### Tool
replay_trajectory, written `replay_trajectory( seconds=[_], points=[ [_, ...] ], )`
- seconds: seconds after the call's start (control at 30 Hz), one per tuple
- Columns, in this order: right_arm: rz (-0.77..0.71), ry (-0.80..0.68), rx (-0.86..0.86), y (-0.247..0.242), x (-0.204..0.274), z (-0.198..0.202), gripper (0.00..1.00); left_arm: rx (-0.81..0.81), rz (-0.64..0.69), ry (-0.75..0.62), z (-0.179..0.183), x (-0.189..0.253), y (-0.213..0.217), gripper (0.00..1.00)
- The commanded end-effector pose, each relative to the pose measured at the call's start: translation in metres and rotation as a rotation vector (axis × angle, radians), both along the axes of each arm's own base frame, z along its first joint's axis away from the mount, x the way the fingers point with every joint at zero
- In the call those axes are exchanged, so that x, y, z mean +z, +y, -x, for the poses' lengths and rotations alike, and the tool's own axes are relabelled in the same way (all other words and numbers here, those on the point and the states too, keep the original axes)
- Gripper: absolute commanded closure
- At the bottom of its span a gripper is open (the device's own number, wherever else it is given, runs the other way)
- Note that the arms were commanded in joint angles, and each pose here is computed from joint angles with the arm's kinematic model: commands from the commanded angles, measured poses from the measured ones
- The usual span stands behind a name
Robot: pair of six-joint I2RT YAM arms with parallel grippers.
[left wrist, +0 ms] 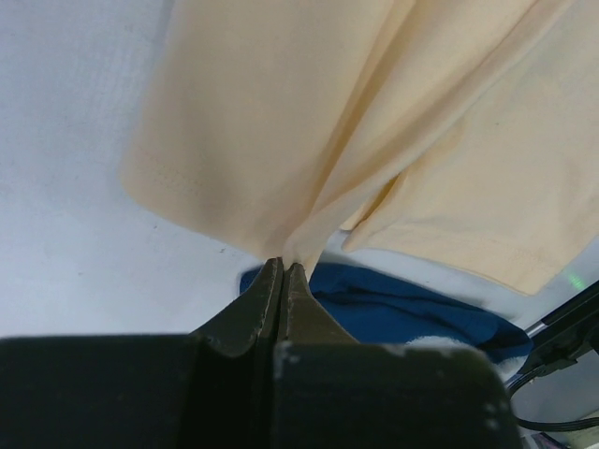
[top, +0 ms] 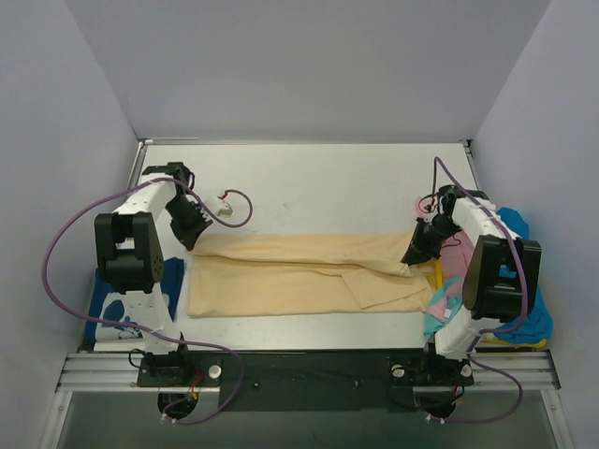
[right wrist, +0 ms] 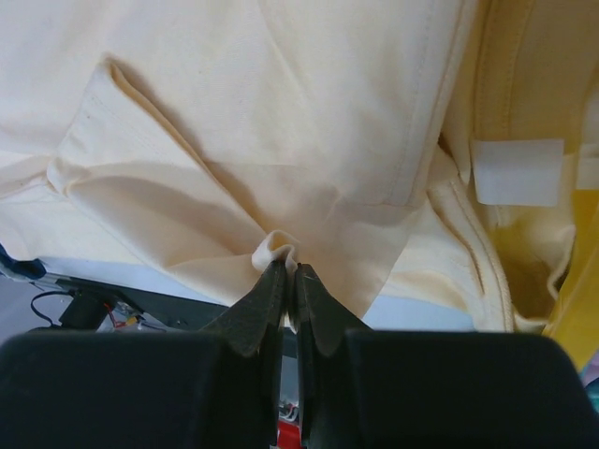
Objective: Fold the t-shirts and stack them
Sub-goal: Fold the other side of the tshirt into a rectangle
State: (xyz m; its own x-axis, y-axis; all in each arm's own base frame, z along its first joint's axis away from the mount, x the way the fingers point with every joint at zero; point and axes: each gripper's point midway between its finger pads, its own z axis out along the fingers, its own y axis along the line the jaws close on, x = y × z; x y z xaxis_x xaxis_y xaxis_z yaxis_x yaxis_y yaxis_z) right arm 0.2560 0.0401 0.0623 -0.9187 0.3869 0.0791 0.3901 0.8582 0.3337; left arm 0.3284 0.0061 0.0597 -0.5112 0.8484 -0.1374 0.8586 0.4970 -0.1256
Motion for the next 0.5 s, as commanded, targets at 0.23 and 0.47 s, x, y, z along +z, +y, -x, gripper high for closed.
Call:
replay_trajectory(
  seconds=[0.23,0.47],
  points=[
    [0.109,0.041,0.019,-0.019,0.013,0.009,1.0,-0.03,0.056,0.02,0.014,0.018,-0.021,1.0],
    [0.052,0.159,0.031,-0.01,-0.009,0.033,1.0,-0.081,-0.036,0.09,0.032,-0.005,-0.003,0.96]
  ],
)
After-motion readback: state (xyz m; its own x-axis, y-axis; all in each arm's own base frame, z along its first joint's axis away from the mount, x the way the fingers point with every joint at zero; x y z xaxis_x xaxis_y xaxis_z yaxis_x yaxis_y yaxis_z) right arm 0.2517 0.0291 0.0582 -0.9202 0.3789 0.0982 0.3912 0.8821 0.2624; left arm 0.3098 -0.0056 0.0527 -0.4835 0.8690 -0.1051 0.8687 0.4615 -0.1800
